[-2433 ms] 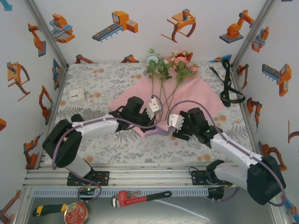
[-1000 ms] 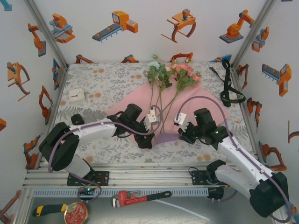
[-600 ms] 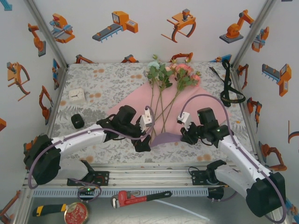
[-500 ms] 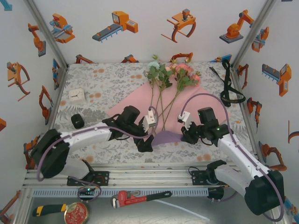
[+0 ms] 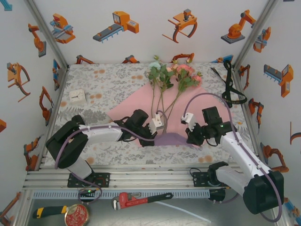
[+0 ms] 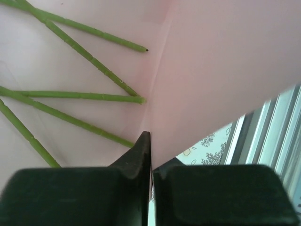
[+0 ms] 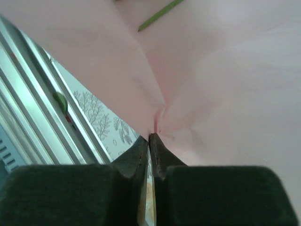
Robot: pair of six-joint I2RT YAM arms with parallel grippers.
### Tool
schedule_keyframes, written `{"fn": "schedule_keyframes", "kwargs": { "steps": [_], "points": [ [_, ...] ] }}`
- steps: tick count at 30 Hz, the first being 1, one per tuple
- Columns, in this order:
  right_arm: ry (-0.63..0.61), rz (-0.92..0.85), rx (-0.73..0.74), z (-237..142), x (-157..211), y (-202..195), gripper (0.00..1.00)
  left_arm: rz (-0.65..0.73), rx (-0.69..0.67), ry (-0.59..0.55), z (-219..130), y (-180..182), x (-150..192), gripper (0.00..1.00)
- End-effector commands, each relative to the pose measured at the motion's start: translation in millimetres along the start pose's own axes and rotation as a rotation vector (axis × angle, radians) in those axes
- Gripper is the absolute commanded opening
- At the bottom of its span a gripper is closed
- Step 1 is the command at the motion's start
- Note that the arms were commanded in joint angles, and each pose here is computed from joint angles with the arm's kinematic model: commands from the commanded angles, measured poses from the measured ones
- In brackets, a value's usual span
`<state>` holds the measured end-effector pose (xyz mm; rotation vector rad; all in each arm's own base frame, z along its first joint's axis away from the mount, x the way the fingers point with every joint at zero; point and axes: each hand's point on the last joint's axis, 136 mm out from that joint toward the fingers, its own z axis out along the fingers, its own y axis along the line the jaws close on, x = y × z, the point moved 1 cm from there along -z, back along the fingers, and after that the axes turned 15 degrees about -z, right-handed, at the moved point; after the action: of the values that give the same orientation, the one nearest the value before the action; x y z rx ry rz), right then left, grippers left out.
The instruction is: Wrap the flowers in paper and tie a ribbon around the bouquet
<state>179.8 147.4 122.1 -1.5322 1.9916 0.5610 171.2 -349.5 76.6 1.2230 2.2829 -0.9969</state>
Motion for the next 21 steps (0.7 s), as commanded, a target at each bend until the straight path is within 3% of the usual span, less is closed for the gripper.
{"fn": "schedule_keyframes", "kwargs": {
  "steps": [1,8,13,16,17,18,21],
  "points": [
    [0.077,-0.037,-0.051,-4.7,14.7,13.0,0.01,0.046,-0.003,-0.003,-12.4,-5.1,-11.6,0.00],
    [0.267,-0.122,0.046,-18.5,37.6,-6.3,0.00,0.079,-0.048,0.098,-27.6,0.6,12.0,0.00],
    [0.289,-0.109,-0.026,-18.1,40.5,2.4,0.00,0.096,-0.038,0.115,-35.1,-3.1,12.0,0.00],
    [0.180,-0.079,-0.063,-12.8,22.8,8.5,0.53,0.086,-0.016,0.075,-37.7,-5.0,1.1,0.00],
    [0.139,-0.082,-0.071,-10.0,16.9,9.9,0.93,0.071,-0.004,0.067,-37.4,-4.9,-1.9,0.00],
    [0.115,-0.091,-0.073,-7.0,14.2,10.6,0.99,0.061,0.009,0.065,-37.2,-5.0,-3.9,0.00],
    [0.087,-0.159,-0.088,-1.1,17.6,17.6,0.99,0.041,0.021,0.064,-35.9,-0.4,-4.7,0.00]
  ]
}}
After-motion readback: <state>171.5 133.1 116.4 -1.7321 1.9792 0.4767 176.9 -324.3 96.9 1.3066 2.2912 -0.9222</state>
